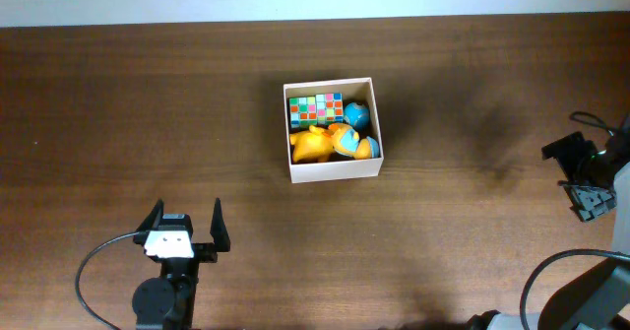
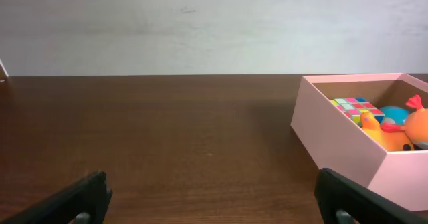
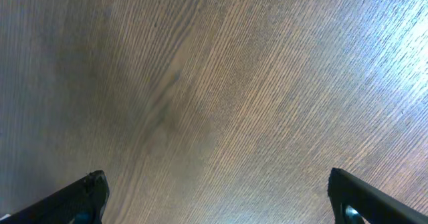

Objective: Pack container

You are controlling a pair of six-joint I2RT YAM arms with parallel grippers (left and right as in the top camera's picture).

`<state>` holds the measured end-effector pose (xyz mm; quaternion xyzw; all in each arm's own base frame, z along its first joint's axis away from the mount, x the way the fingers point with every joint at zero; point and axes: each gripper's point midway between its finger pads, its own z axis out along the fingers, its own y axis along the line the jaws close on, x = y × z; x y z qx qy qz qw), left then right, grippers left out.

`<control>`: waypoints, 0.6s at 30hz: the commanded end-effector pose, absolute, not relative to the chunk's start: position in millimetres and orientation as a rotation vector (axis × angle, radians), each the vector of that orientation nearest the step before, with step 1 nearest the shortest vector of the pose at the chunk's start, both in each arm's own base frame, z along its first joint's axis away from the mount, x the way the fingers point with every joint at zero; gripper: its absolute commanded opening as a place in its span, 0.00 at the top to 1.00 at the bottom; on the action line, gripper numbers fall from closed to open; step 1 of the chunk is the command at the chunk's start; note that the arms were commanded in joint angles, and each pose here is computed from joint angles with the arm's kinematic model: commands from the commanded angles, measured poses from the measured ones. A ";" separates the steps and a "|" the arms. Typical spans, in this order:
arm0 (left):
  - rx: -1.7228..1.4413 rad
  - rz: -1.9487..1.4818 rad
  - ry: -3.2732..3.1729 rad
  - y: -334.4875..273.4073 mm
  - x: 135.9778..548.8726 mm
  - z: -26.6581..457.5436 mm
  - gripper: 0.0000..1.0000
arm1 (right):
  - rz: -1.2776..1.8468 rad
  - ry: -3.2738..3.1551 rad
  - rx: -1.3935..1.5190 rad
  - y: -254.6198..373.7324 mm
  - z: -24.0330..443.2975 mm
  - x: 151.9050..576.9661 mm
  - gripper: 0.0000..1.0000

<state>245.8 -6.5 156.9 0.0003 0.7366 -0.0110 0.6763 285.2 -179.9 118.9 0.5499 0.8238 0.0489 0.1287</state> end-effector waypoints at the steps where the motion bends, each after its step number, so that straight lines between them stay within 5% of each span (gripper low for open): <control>1: 0.025 -0.025 1.652 -9.1 245.4 156.8 0.01 | 0.143 2.400 1.597 -179.3 117.7 285.1 0.01; 18: 0.025 -0.025 1.653 -9.1 245.4 156.7 0.01 | 0.178 2.469 1.309 -120.6 148.1 312.4 0.01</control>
